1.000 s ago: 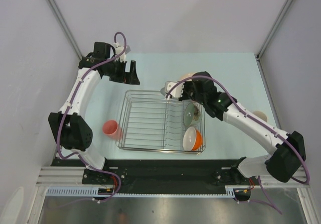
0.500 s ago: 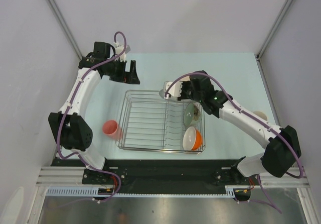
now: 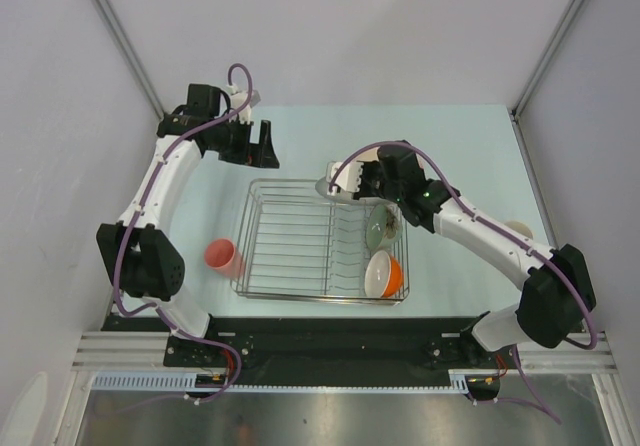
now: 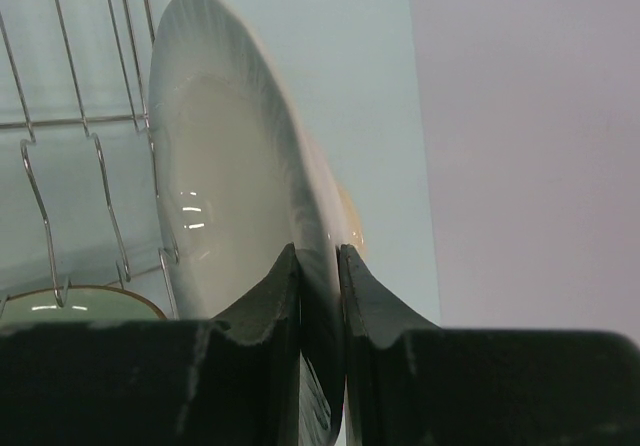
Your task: Load the mixed dishes into the dish rack
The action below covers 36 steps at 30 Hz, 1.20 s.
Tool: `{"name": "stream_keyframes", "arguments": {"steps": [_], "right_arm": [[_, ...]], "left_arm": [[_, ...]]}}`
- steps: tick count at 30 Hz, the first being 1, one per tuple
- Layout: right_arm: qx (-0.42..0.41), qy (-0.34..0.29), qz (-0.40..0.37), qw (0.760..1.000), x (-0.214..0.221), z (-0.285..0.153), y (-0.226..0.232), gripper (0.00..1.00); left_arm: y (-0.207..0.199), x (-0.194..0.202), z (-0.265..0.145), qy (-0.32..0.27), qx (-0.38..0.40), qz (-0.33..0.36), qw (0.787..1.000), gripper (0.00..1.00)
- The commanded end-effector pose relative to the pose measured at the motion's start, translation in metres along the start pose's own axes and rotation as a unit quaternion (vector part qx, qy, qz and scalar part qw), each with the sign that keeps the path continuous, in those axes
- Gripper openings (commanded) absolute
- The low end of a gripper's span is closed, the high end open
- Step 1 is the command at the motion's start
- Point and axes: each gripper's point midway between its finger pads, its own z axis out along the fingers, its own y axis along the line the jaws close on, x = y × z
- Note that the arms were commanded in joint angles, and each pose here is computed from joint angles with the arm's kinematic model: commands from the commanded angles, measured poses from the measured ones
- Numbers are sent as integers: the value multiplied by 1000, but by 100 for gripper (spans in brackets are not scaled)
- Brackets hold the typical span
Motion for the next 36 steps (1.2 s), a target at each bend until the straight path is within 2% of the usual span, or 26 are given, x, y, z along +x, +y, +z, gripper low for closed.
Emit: {"name": "stream_keyframes", "arguments": {"steps": [1,10,13,14,16,17,18,19,25,28,31,32,33,34,35,36], "right_arm": [[-16,-21,52,998,-1,13,10,0],[-53,-9,82,995,5,14,37,0],[-60,-4,84,995,6,10,46,26],[-63,3,85,994,11,9,52,48],[-51,-2,89,995,8,5,48,57],[-48,-1,92,995,10,4,49,69],[-40,-4,93,995,8,2,46,96],[-32,-7,95,995,7,-1,41,100],[19,-30,100,994,-6,-15,13,100],[61,-53,103,991,-20,-32,-10,100],[122,-95,138,978,-34,-66,-45,100],[168,-123,185,960,-37,-86,-71,100],[213,-117,224,944,-29,-99,-88,100],[259,-110,275,919,-19,-110,-104,100],[298,-120,338,885,-11,-120,-118,100],[338,-102,375,857,17,-131,-134,100]], "left_arm": [[-3,-4,-3,-12,4,9,1000,100],[-2,-2,-4,-9,0,14,1000,100],[-1,-2,-4,-9,-1,15,1000,99],[-1,-2,-4,-8,-1,15,1000,100],[-1,-2,-3,-8,0,15,1000,100],[-1,-2,-3,-8,1,14,1000,100],[-1,-2,-3,-8,1,14,1000,100],[-2,-3,-3,-9,2,14,1000,100],[-2,-2,-3,-8,3,13,1000,100],[-3,-2,-3,-8,6,11,1000,100],[-6,-7,-3,-12,9,9,1000,100],[-7,-11,-3,-18,12,10,1000,100],[-8,-15,-2,-21,13,12,1000,100],[-10,-19,0,-27,15,15,999,100],[-17,-30,-1,-38,20,25,999,100],[-15,-32,10,-29,17,24,999,100]]}}
